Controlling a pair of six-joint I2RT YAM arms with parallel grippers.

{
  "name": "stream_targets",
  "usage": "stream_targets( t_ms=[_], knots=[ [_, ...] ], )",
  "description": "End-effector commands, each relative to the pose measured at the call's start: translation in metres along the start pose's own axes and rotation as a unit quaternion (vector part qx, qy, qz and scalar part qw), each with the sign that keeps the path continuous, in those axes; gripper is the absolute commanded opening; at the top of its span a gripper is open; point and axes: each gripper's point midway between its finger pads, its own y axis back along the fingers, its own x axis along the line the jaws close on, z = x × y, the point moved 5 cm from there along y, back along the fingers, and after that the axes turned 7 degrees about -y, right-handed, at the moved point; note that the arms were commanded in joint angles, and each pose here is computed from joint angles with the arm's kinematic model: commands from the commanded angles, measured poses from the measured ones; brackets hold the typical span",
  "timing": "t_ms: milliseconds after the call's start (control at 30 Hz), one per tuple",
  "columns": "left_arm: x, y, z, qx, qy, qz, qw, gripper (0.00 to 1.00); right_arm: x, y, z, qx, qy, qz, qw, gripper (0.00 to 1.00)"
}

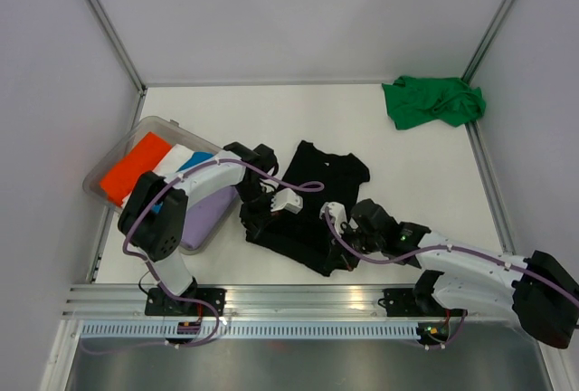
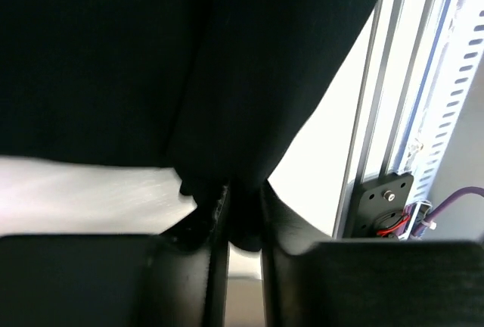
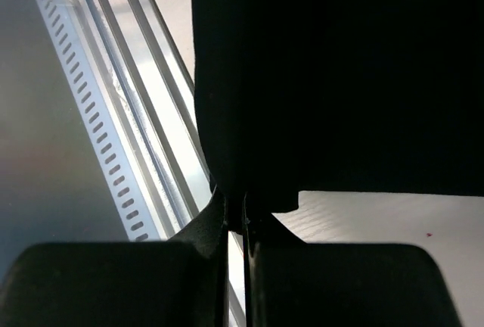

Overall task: Roll the t-shirts
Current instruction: Roll the tshirt

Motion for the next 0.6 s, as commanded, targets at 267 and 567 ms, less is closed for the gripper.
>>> stream_targets(
  t_ms=[267, 567],
  knots=[
    [0.002, 0.006, 0.013, -0.037, 0.004, -0.005, 0.999, 0.43, 0.0, 0.001, -0.018, -0.067, -0.144, 0.07, 0.985, 0.0],
    [-0.012, 0.005, 0.014, -0.041, 0.032, -0.055, 0.997, 0.02, -0.016, 0.007, -0.031, -0.034, -0.246, 0.082, 0.965, 0.0]
  ],
)
